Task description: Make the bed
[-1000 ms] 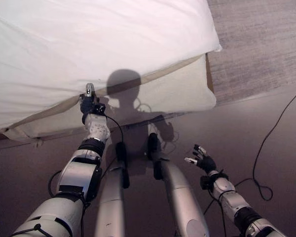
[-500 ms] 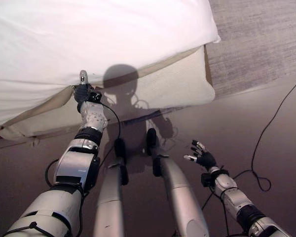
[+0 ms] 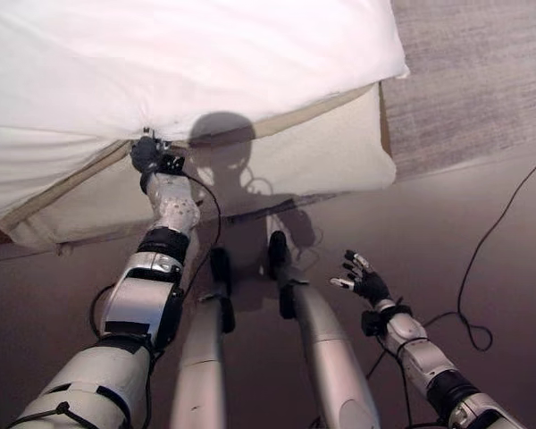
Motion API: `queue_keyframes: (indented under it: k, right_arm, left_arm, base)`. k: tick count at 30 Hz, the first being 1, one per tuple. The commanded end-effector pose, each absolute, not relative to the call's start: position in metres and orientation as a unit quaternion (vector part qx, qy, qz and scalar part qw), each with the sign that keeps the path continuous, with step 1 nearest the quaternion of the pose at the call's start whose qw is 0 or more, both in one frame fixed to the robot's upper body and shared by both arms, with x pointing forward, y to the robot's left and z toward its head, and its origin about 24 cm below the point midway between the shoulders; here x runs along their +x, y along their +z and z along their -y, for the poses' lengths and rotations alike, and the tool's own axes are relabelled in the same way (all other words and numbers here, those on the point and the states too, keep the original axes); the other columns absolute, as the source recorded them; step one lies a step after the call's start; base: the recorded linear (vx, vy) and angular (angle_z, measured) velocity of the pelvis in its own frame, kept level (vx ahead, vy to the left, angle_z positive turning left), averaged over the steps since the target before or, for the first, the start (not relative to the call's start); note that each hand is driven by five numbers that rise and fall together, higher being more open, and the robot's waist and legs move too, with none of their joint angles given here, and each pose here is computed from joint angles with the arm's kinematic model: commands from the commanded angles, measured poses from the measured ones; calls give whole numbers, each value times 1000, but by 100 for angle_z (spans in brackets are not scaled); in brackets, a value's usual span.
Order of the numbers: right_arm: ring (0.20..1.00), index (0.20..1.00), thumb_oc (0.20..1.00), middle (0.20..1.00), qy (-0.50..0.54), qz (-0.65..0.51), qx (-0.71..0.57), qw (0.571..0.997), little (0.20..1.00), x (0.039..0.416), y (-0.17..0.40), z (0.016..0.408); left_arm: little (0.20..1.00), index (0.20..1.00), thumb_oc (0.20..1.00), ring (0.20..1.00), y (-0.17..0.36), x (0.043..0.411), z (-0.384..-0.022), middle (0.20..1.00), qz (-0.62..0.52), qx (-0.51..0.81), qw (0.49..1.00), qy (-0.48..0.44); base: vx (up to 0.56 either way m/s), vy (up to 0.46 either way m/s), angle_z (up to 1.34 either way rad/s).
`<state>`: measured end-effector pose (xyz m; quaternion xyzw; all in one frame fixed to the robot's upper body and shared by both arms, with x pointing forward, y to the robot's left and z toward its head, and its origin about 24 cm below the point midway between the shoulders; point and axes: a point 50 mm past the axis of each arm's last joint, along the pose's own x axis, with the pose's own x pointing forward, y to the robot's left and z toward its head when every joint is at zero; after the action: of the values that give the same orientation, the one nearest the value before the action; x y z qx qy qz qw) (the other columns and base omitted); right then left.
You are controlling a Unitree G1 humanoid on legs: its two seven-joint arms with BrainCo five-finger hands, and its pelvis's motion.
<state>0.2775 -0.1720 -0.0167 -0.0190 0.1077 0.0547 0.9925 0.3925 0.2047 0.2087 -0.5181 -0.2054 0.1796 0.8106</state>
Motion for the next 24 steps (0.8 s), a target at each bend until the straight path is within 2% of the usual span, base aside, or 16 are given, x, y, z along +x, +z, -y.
queue_keyframes:
  k: [1,6,7,9,13,15,18,19,22,23,24]
  right_arm:
    - [1000,1000,1000,1000,43,-41,32,998,1000,276,5,168]
    - [1000,1000,1000,1000,58,0,76,995,1000,290,26,149]
    - [1000,1000,1000,1000,56,10,101,993,1000,306,35,131]
    - [1000,1000,1000,1000,60,10,110,992,1000,309,37,124]
    - [1000,1000,1000,1000,62,-3,209,976,1000,323,44,99]
    - [1000,1000,1000,1000,60,-9,286,956,1000,330,53,87]
    - [1000,1000,1000,1000,59,-9,309,949,1000,332,56,87]
    - [1000,1000,1000,1000,58,-9,388,920,1000,338,66,78]
    - [1000,1000,1000,1000,55,-7,417,907,1000,340,70,77]
    - [1000,1000,1000,1000,56,1,476,878,1000,346,81,72]
    - [1000,1000,1000,1000,56,1,476,878,1000,347,81,72]
  left_arm:
    - [200,200,200,200,232,380,-161,200,273,-495,821,84]
    - [200,200,200,200,232,364,-145,200,292,-517,804,42]
    - [200,200,200,200,231,352,-136,200,306,-524,795,14]
    - [200,200,200,200,229,348,-132,200,307,-531,790,1]
    - [200,200,200,200,231,333,-118,200,314,-545,776,-44]
    - [200,200,200,200,229,325,-117,200,317,-541,776,-67]
    - [200,200,200,200,230,322,-118,200,321,-538,776,-73]
    - [200,200,200,200,230,314,-125,200,331,-541,769,-77]
    - [200,200,200,200,230,313,-127,200,334,-537,771,-74]
    - [200,200,200,200,224,312,-134,200,333,-544,768,-58]
    - [200,200,200,200,224,312,-134,200,333,-544,768,-58]
  base:
    - [0,0,0]
    - [5,4,1]
    - [14,9,5]
    - [7,5,2]
    - [5,5,8]
    - [17,0,15]
    - [18,-7,21]
    - [31,-1,12]
    - [27,-3,12]
    - [29,10,19]
    - [57,-10,18]
